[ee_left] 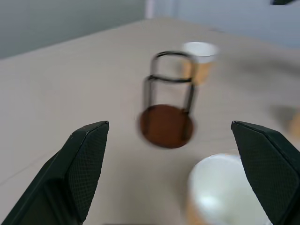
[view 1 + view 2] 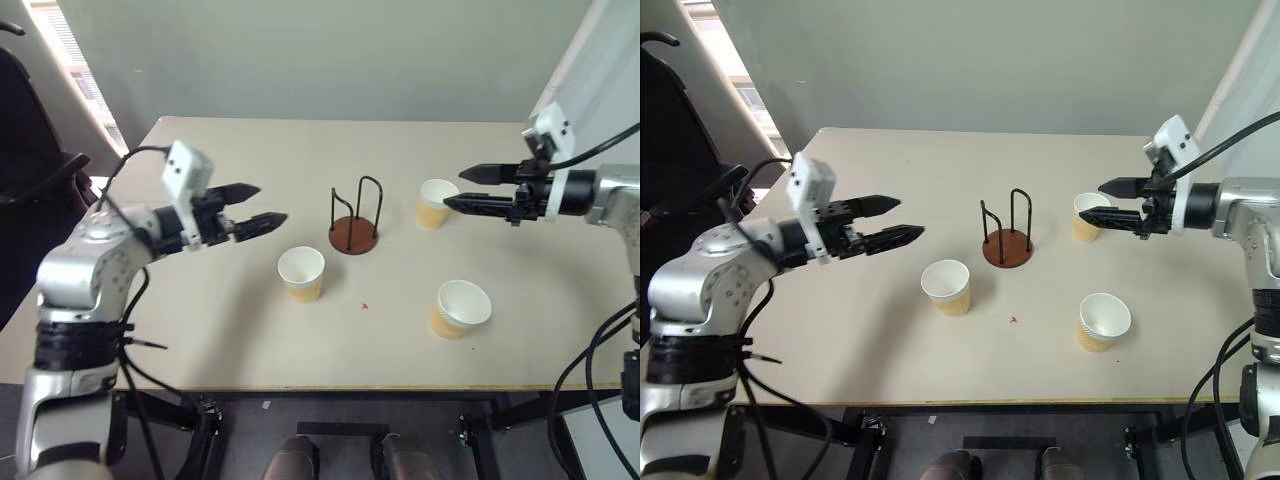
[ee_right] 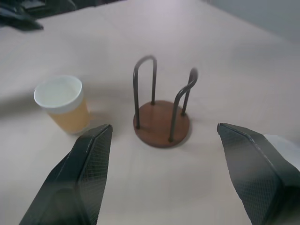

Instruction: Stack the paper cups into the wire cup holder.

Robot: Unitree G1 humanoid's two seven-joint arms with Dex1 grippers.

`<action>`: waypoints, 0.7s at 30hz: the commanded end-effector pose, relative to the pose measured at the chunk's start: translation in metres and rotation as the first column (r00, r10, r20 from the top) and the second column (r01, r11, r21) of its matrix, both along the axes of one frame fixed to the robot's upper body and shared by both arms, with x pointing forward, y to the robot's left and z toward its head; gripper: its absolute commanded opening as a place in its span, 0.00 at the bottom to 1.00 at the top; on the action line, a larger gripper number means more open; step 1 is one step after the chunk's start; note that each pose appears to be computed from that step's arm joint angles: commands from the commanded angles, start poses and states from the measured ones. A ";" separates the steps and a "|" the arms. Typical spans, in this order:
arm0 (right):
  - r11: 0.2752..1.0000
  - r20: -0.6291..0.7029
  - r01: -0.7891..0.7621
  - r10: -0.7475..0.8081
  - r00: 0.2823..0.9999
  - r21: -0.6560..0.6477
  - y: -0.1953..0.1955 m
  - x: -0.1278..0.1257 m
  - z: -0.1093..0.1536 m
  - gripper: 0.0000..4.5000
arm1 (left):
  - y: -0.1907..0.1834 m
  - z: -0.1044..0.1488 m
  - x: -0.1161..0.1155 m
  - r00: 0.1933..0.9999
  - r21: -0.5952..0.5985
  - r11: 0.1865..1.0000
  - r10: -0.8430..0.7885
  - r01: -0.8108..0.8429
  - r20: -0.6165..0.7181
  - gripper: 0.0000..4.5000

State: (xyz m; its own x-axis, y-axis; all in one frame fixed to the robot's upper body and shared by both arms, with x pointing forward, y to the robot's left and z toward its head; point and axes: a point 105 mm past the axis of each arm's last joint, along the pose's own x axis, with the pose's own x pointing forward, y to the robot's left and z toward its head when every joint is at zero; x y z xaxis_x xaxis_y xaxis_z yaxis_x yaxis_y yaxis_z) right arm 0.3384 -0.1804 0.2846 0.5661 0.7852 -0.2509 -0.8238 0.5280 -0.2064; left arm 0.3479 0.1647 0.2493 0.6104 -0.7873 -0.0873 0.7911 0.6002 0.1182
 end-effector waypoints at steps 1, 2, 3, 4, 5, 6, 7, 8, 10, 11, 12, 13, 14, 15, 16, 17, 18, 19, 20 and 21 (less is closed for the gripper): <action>1.000 0.071 -0.001 0.000 0.997 0.012 0.000 -0.015 0.020 0.82 | -0.023 -0.002 0.012 0.999 0.014 0.999 -0.031 0.031 -0.021 1.00; 1.000 0.074 0.012 -0.014 0.997 0.020 -0.001 -0.016 0.021 0.82 | -0.031 -0.006 0.016 0.999 0.023 0.999 -0.030 0.031 -0.029 1.00; 0.999 0.075 0.024 -0.026 0.997 0.026 -0.003 -0.017 0.022 0.82 | -0.036 -0.008 0.020 0.999 0.030 0.999 -0.027 0.028 -0.034 1.00; 0.999 0.075 0.032 -0.034 0.997 0.030 -0.004 -0.017 0.023 0.82 | -0.041 -0.010 0.023 0.999 0.035 0.999 -0.025 0.027 -0.037 1.00; 0.999 0.075 0.037 -0.039 0.996 0.029 -0.005 -0.018 0.022 0.82 | -0.047 -0.012 0.026 0.999 0.038 0.999 -0.030 0.031 -0.038 1.00; 0.999 0.074 0.041 -0.043 0.996 0.028 -0.006 -0.018 0.022 0.82 | -0.051 -0.013 0.027 0.999 0.039 0.999 -0.034 0.036 -0.038 1.00; 0.999 0.073 0.044 -0.045 0.996 0.026 -0.007 -0.019 0.021 0.82 | -0.055 -0.015 0.029 0.999 0.044 0.998 -0.036 0.038 -0.034 1.00; 0.999 0.071 0.045 -0.046 0.996 0.023 -0.007 -0.020 0.021 0.82 | -0.059 -0.017 0.030 0.999 0.049 0.998 -0.037 0.039 -0.032 1.00; 0.999 0.071 0.042 -0.043 0.997 0.018 -0.005 -0.023 0.022 0.82 | -0.064 -0.022 0.036 0.999 0.052 0.998 -0.024 0.026 -0.030 1.00; 0.999 0.070 0.041 -0.042 0.997 0.017 -0.005 -0.024 0.022 0.82 | -0.066 -0.024 0.038 0.999 0.055 0.998 -0.017 0.019 -0.029 1.00; 0.999 0.070 0.041 -0.042 0.997 0.016 -0.005 -0.025 0.022 0.82 | -0.067 -0.026 0.041 0.999 0.056 0.998 -0.010 0.012 -0.030 1.00; 0.999 0.070 0.042 -0.043 0.997 0.016 -0.005 -0.026 0.022 0.82 | -0.069 -0.026 0.043 0.999 0.053 0.999 -0.008 0.009 -0.033 1.00; 0.999 0.069 0.044 -0.045 0.997 0.015 -0.006 -0.027 0.022 0.82 | -0.071 -0.027 0.044 0.999 0.050 0.999 -0.007 0.009 -0.034 1.00; 0.999 0.069 0.046 -0.047 0.996 0.013 -0.006 -0.027 0.022 0.82 | -0.074 -0.027 0.045 0.999 0.042 0.999 -0.011 0.013 -0.042 1.00; 0.999 0.069 0.048 -0.048 0.996 0.012 -0.006 -0.027 0.022 0.82 | -0.076 -0.027 0.046 0.999 0.037 0.999 -0.016 0.018 -0.047 1.00; 0.999 0.070 0.048 -0.049 0.996 0.011 -0.006 -0.027 0.022 0.82 | -0.077 -0.027 0.046 0.999 0.036 0.999 -0.019 0.021 -0.049 1.00; 0.999 0.071 0.049 -0.050 0.996 0.010 -0.006 -0.028 0.023 0.82 | -0.078 -0.028 0.047 0.998 0.033 0.999 -0.020 0.021 -0.056 1.00; 0.999 0.073 0.049 -0.050 0.996 0.009 -0.005 -0.028 0.023 0.82 | -0.079 -0.028 0.048 0.998 0.031 0.999 -0.020 0.022 -0.060 1.00; 0.999 0.074 0.051 -0.051 0.996 0.009 -0.006 -0.028 0.023 0.82 | -0.080 -0.029 0.049 0.998 0.031 0.999 -0.023 0.025 -0.064 1.00; 0.999 0.075 0.051 -0.051 0.996 0.009 -0.005 -0.028 0.024 0.82 | -0.081 -0.029 0.050 0.997 0.030 0.999 -0.025 0.028 -0.066 1.00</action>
